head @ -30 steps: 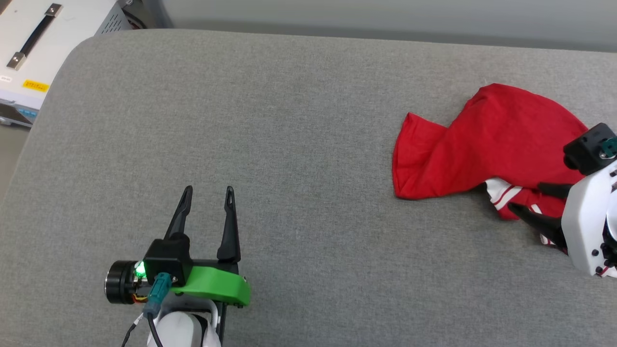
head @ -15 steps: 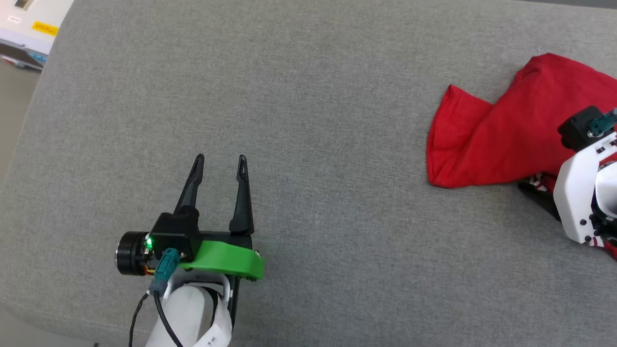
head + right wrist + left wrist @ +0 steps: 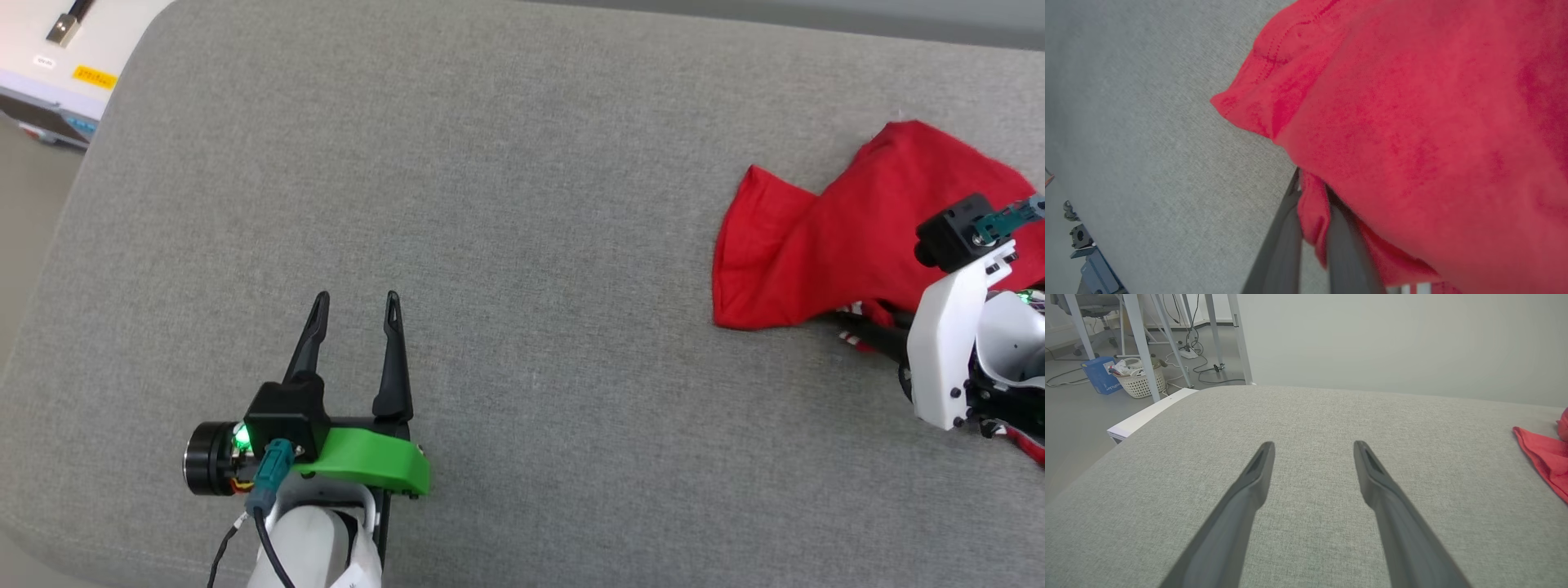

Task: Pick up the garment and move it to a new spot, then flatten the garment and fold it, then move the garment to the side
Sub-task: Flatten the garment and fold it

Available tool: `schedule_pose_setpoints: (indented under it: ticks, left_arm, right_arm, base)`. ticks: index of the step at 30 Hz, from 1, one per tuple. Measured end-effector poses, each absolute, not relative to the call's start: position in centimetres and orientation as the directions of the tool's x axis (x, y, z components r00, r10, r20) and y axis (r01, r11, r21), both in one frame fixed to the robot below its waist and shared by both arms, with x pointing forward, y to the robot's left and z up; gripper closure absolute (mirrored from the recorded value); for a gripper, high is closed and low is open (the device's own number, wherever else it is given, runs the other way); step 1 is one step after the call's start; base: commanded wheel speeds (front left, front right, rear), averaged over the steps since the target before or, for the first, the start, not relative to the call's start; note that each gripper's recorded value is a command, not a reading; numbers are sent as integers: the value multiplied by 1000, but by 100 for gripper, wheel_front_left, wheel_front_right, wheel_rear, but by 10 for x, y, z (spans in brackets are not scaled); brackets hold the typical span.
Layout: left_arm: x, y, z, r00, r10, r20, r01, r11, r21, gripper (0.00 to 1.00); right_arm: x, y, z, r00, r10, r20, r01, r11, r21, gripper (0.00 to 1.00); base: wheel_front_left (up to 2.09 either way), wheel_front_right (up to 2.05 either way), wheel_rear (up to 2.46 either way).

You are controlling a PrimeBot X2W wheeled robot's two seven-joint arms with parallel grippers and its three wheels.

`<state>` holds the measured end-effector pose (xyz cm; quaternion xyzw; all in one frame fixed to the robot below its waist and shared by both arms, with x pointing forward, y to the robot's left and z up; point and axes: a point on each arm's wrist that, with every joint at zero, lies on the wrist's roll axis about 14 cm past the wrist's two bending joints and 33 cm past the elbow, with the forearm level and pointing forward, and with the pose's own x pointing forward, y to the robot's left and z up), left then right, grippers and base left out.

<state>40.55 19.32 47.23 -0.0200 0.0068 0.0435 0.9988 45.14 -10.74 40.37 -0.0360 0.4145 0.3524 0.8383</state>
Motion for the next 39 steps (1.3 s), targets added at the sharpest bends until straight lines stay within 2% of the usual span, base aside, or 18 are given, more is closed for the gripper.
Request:
schedule_pose_setpoints:
  ticks: [12,16,20,24,29,31,34,39]
  left_arm:
    - [395,179,504,997,36,73,-33,998,-46,0]
    - [392,184,505,996,51,74,-48,998,-43,0]
    - [390,190,500,996,71,59,-69,997,-41,0]
    - [389,198,493,994,100,37,-98,994,-41,0]
    - [388,207,486,991,134,14,-133,990,-49,0]
    - [387,210,484,990,143,7,-143,989,-45,0]
    - [386,214,482,987,160,1,-160,986,-41,0]
    - [388,215,482,987,163,0,-163,986,-44,0]
  right_arm:
    - [439,-71,547,503,761,-410,-720,631,288,100]
    - [445,-41,569,481,811,-332,-769,572,285,100]
    - [441,3,569,404,867,-294,-817,486,310,100]
    - [426,42,538,304,893,-332,-846,414,336,100]
    - [380,58,455,106,833,-543,-858,353,374,100]
    - [353,48,416,5,765,-644,-850,343,401,100]
    - [324,28,379,-95,679,-728,-835,343,430,100]
    - [314,23,375,-110,681,-724,-822,347,451,100]
  base:
    - [0,0,0]
    - [0,0,0]
    - [0,0,0]
    - [0,0,0]
    - [0,0,0]
    - [0,0,0]
    - [0,0,0]
    - [0,0,0]
